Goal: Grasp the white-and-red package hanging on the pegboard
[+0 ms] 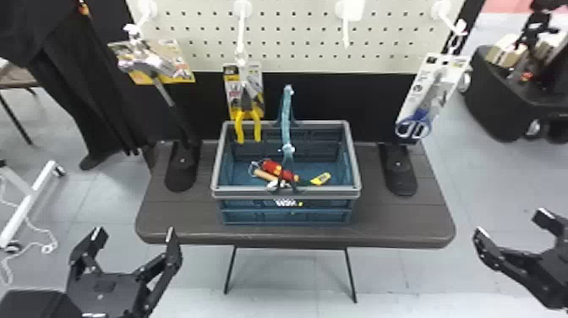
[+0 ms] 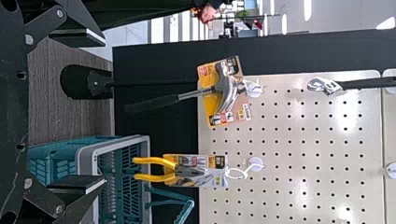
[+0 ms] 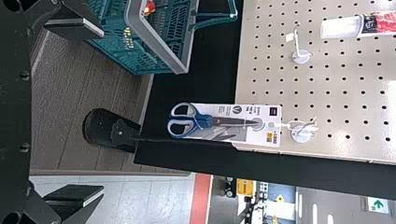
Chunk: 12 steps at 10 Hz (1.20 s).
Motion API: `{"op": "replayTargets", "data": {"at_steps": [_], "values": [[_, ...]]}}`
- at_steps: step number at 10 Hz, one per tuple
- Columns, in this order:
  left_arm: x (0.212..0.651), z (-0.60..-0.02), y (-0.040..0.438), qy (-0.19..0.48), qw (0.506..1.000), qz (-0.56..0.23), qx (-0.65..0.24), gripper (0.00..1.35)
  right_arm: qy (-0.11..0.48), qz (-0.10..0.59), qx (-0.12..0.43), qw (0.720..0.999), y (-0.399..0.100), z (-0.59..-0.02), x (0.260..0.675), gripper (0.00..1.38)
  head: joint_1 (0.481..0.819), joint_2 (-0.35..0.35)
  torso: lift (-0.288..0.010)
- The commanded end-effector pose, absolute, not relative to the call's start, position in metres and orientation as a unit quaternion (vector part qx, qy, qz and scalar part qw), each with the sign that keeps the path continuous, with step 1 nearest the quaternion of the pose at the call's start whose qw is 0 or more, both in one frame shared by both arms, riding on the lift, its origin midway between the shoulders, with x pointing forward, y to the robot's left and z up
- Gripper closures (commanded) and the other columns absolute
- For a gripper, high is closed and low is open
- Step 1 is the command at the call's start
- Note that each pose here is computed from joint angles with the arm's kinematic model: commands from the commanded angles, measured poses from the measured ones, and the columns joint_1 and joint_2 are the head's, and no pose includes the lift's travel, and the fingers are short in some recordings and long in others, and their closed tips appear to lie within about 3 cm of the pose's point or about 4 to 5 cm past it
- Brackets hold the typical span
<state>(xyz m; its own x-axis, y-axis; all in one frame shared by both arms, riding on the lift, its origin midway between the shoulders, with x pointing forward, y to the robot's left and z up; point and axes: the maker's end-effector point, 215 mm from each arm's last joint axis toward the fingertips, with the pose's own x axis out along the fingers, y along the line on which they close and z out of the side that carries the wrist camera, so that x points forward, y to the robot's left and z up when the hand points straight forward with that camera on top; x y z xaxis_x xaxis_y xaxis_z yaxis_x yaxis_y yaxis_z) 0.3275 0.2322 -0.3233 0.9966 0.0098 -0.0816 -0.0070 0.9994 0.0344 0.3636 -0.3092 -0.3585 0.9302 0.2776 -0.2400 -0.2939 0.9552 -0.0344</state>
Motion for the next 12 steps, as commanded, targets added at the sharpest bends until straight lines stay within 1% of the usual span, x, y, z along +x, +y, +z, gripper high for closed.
{"op": "replayTargets", "data": {"at_steps": [1, 8, 9, 11, 12], "values": [[0.327, -0.323, 0.232, 0.041, 0.999, 0.005, 0.017, 0.25, 0.118, 0.145, -0.033, 0.982, -0.309, -0.36, 0.363, 0.13, 0.819, 0.008, -0.1], [0.328, -0.322, 0.231, 0.038, 0.999, 0.004, 0.015, 0.25, 0.116, 0.146, -0.029, 0.982, -0.309, -0.359, 0.366, 0.13, 0.819, 0.008, -0.1], [0.329, -0.32, 0.231, 0.036, 0.999, 0.003, 0.017, 0.25, 0.11, 0.15, -0.021, 0.982, -0.306, -0.353, 0.367, 0.13, 0.819, 0.008, -0.1], [0.328, -0.319, 0.234, 0.035, 0.999, 0.006, 0.019, 0.25, 0.107, 0.154, -0.028, 0.982, -0.301, -0.337, 0.372, 0.13, 0.819, 0.008, -0.1], [0.33, -0.316, 0.233, 0.031, 0.999, 0.005, 0.017, 0.25, 0.096, 0.154, -0.028, 0.983, -0.301, -0.329, 0.379, 0.13, 0.819, 0.008, -0.1]]}}
